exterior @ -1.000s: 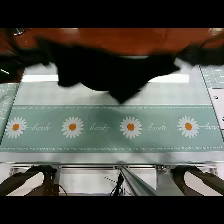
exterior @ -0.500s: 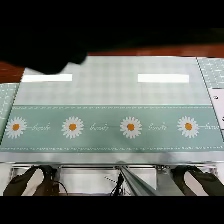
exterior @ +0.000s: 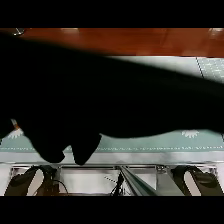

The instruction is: Fold the shirts.

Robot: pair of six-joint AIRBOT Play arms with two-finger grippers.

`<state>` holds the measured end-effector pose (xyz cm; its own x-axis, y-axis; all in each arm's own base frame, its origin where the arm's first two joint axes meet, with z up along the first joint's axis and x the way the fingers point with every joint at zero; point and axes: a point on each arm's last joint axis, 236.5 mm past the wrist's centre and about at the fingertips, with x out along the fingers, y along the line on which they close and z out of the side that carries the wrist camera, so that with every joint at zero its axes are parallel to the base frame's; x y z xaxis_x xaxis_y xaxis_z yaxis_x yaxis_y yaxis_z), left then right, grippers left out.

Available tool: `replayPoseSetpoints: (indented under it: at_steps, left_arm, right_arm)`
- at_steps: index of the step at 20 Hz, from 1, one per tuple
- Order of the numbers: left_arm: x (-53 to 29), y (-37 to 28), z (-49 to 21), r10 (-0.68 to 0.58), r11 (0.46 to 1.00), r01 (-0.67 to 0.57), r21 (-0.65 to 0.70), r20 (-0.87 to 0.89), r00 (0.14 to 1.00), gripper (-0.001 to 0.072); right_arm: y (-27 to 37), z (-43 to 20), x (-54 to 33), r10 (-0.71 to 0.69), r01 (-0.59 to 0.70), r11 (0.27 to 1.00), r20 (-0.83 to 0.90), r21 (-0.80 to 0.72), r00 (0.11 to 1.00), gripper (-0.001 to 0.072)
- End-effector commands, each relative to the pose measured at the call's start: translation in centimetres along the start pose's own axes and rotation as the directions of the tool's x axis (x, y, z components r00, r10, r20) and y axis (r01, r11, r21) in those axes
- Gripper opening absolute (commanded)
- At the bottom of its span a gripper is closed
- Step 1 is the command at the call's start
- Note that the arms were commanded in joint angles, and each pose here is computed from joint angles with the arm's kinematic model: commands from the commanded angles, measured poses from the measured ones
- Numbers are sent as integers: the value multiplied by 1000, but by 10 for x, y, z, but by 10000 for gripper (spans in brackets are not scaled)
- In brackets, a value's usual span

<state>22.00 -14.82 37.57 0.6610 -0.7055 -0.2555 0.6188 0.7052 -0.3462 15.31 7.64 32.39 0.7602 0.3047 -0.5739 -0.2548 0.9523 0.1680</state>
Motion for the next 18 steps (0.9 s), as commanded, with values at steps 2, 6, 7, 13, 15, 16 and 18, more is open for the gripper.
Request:
replayPoseSetpoints:
  at_steps: [2,6,7,13,15,16,18]
  left_arm:
    - [69,44,-103,-115,977,53,-204,-304,946,24]
    - [169,98,-168,-162,952,4,-305,-497,852,25]
    - [195,115,-176,-169,943,-15,-332,-519,838,24]
    - [289,154,-213,-269,851,-94,-517,-581,768,27]
    - [297,150,-210,-307,829,-72,-555,-558,771,289]
    - [292,151,-212,-311,835,-73,-546,-577,755,666]
    - [264,170,-224,-281,865,-122,-487,-671,687,699]
  right_arm:
    - [-25,-117,87,53,0,978,-252,206,966,32]
    - [-84,-155,178,-27,123,938,-287,324,958,32]
    - [-104,-155,195,-73,176,929,-308,324,949,32]
    - [-151,-143,309,-1,219,864,-432,454,902,32]
    - [-151,-133,340,73,189,839,-450,510,890,49]
    - [-151,-126,350,106,177,830,-461,529,881,283]
    - [-153,-114,354,134,158,854,-502,496,854,620]
